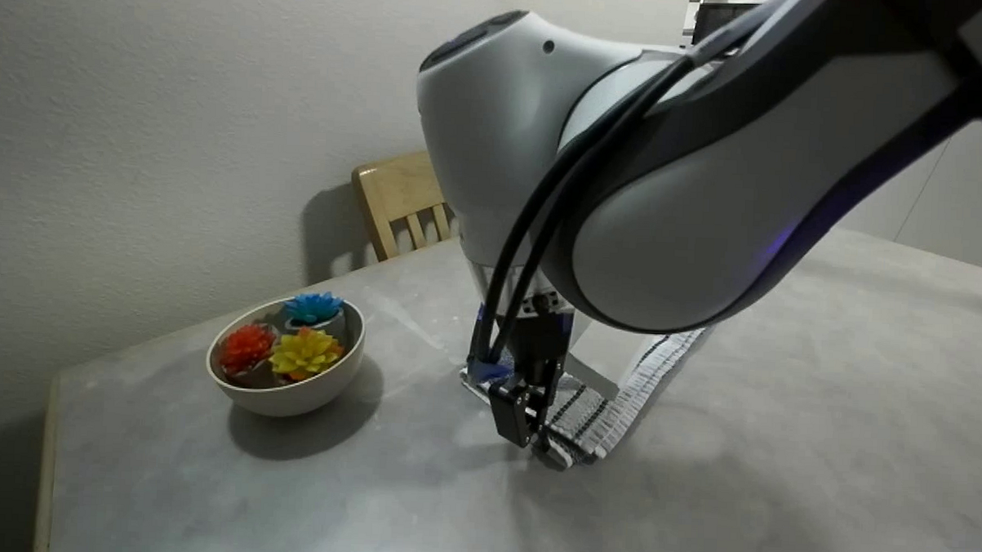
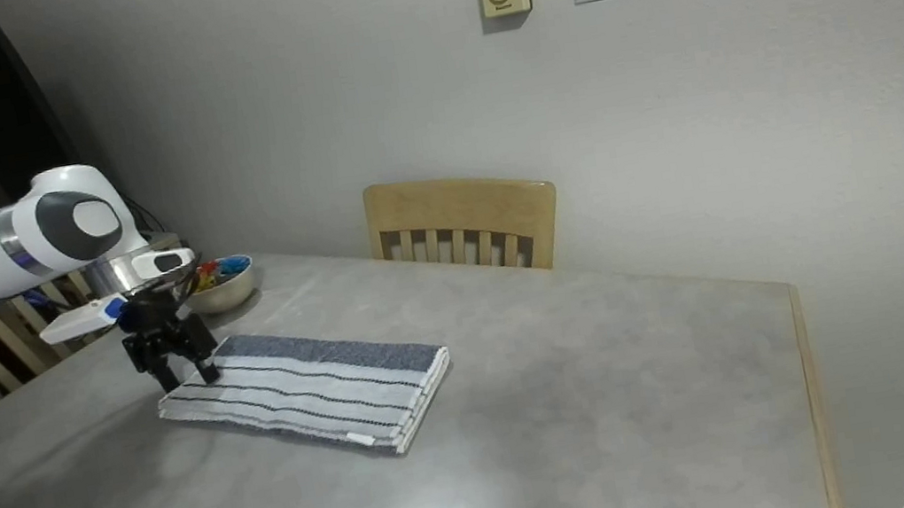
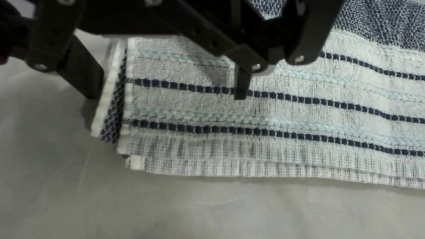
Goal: Fold the towel
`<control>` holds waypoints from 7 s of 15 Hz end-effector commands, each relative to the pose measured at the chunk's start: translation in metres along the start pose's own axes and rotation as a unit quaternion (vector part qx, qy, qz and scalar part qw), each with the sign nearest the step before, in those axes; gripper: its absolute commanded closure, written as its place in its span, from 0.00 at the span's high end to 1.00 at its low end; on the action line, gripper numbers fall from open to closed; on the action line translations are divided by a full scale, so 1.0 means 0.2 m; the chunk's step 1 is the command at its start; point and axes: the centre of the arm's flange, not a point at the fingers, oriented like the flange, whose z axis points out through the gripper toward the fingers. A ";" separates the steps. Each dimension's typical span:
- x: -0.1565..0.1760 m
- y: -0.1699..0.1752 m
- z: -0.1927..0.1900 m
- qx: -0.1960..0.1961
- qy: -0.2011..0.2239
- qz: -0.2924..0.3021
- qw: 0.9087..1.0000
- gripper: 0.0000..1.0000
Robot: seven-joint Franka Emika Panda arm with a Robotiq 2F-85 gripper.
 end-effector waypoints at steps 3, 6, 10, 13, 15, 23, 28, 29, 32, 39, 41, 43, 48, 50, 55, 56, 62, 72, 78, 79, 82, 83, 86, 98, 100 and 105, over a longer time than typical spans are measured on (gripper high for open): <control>0.04 0.00 0.01 -0.015 0.033 -0.033 0.999 1.00; 0.06 0.00 -0.01 -0.010 0.056 -0.031 0.998 1.00; 0.07 0.03 -0.03 0.010 0.088 -0.012 0.996 1.00; 0.07 0.05 -0.04 0.017 0.117 0.017 0.993 1.00; 0.05 0.03 -0.06 0.021 0.136 0.047 0.989 1.00; -0.03 -0.15 -0.12 0.018 0.160 0.152 0.975 1.00; 0.04 -0.16 -0.11 0.012 0.162 0.160 0.974 1.00; 0.04 -0.15 -0.11 0.011 0.163 0.160 0.973 1.00; 0.05 -0.14 -0.11 0.010 0.163 0.161 0.973 1.00; 0.06 -0.09 -0.13 -0.003 0.155 0.167 0.974 1.00; 0.06 -0.08 -0.13 0.000 0.145 0.164 0.976 1.00; 0.07 -0.07 -0.11 0.001 0.140 0.161 0.977 1.00; 0.09 -0.05 -0.07 -0.001 0.122 0.154 0.981 1.00; 0.09 -0.06 -0.05 -0.002 0.114 0.148 0.982 1.00; 0.07 -0.08 -0.02 -0.007 0.103 0.137 0.985 1.00; 0.07 -0.08 -0.02 -0.008 0.102 0.137 0.985 1.00; 0.08 -0.07 0.00 -0.010 0.100 0.134 0.986 1.00; 0.10 -0.04 0.02 -0.013 0.096 0.125 0.987 0.54; 0.11 -0.05 0.01 -0.016 0.097 0.126 0.987 0.12; 0.11 -0.05 0.01 -0.016 0.095 0.126 0.987 0.06; 0.11 -0.03 -0.02 0.001 0.086 0.119 0.989 0.00; 0.11 -0.03 -0.04 0.008 0.086 0.111 0.990 0.03; 0.09 -0.02 -0.09 0.033 0.080 0.088 0.992 0.02; 0.02 0.10 -0.46 0.119 0.088 0.017 0.989 0.02; -0.01 0.16 -0.52 0.134 0.085 0.004 0.987 0.02; -0.06 0.31 -0.62 0.151 0.075 -0.016 0.986 0.02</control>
